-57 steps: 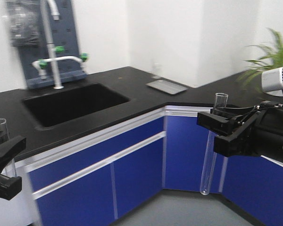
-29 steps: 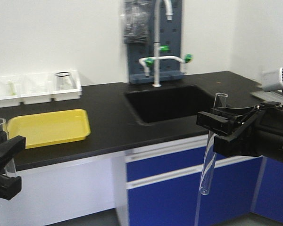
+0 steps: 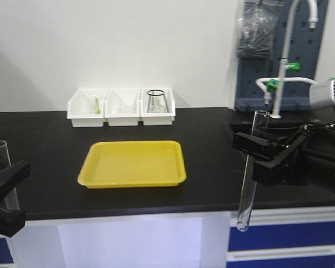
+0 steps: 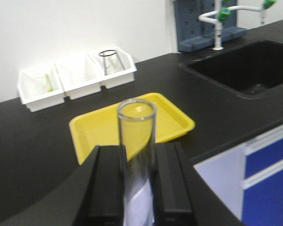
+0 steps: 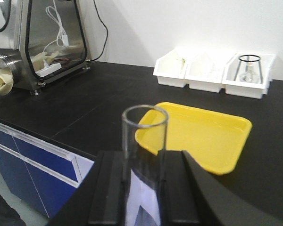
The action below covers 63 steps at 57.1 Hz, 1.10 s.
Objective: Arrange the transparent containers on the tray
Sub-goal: 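Drive the base to the counter holding both tubes upright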
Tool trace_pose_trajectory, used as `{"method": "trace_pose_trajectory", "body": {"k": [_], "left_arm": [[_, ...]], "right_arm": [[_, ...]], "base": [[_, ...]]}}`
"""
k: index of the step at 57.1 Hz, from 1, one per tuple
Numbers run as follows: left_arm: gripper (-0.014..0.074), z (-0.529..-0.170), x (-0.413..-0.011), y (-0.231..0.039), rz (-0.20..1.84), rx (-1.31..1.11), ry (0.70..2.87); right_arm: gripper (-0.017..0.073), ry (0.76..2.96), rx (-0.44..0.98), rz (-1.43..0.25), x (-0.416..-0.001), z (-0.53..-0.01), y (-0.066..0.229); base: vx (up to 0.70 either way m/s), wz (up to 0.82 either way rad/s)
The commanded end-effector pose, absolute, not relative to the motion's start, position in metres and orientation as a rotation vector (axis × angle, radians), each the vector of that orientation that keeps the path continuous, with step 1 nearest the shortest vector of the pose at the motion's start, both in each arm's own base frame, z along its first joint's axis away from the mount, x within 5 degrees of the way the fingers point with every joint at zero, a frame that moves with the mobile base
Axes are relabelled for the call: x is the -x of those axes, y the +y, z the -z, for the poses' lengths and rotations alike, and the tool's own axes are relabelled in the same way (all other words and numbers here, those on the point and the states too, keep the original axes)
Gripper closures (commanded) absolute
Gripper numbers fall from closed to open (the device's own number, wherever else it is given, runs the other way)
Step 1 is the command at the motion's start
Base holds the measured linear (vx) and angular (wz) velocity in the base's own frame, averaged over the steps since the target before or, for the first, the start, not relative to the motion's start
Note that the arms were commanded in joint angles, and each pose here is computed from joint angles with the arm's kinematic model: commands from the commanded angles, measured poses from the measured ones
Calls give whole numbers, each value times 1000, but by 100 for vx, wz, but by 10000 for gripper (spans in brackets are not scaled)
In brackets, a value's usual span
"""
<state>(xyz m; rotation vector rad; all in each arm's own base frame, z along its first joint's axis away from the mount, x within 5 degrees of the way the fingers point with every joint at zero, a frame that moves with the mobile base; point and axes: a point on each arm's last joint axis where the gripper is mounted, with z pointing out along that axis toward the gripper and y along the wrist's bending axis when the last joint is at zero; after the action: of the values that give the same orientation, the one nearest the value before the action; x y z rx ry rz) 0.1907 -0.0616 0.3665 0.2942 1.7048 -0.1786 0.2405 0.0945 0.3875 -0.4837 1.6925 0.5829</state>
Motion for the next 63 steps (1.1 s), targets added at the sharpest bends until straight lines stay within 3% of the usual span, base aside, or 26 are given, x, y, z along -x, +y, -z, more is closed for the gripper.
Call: {"method": "trace_pose_trajectory", "body": {"k": [1,63], "left_arm": [[594,-383,-188,-64,222,-290,1600],[594,-383,-188,-65,222,-290,1601]], "right_arm": [[571,1644,478,-538,-237,-402,90],[571,1644,478,-538,-237,-402,90]], "base": [[34,31],[38,7]]}}
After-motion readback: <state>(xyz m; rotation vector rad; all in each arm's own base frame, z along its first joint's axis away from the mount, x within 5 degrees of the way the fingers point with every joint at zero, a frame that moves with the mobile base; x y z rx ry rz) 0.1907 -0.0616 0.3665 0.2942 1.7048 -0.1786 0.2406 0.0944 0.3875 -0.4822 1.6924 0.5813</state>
